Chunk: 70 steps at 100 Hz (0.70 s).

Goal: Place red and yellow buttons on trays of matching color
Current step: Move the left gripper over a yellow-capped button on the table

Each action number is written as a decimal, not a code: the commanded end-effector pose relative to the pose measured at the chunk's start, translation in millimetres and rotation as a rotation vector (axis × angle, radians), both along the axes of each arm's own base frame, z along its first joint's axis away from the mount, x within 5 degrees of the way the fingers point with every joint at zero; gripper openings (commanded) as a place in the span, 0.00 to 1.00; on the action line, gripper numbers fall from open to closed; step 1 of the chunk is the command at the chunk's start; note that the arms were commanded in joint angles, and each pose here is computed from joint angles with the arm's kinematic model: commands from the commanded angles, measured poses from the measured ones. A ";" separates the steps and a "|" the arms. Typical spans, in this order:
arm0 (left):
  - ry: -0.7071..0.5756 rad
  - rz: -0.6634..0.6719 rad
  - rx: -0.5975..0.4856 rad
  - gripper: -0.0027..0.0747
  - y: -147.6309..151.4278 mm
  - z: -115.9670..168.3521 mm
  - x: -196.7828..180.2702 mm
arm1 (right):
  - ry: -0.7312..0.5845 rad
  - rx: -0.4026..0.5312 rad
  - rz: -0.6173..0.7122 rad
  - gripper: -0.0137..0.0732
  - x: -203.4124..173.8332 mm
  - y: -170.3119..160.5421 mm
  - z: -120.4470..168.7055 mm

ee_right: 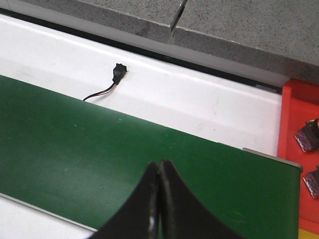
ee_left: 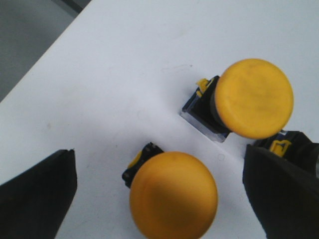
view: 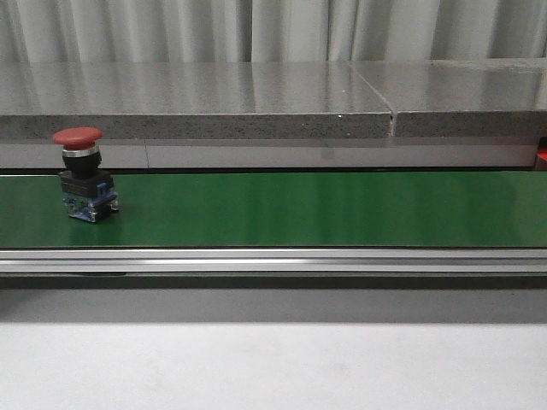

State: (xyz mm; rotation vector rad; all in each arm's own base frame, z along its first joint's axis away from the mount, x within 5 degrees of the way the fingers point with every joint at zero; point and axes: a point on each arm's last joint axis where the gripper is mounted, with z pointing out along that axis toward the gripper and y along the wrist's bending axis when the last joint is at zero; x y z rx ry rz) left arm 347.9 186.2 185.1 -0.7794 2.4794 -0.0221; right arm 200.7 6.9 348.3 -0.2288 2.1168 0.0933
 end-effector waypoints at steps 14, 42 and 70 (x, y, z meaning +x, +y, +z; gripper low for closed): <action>-0.078 0.023 0.026 0.83 4.4 20.0 6.6 | -0.108 -0.002 -0.015 0.08 -0.9 -0.7 19.9; -0.077 0.026 0.019 0.33 3.9 19.8 6.6 | -0.108 -0.002 -0.015 0.08 -0.9 -0.7 19.9; -0.124 0.022 0.029 0.01 -1.9 48.6 -1.1 | -0.108 -0.002 -0.015 0.08 -0.9 -0.7 19.9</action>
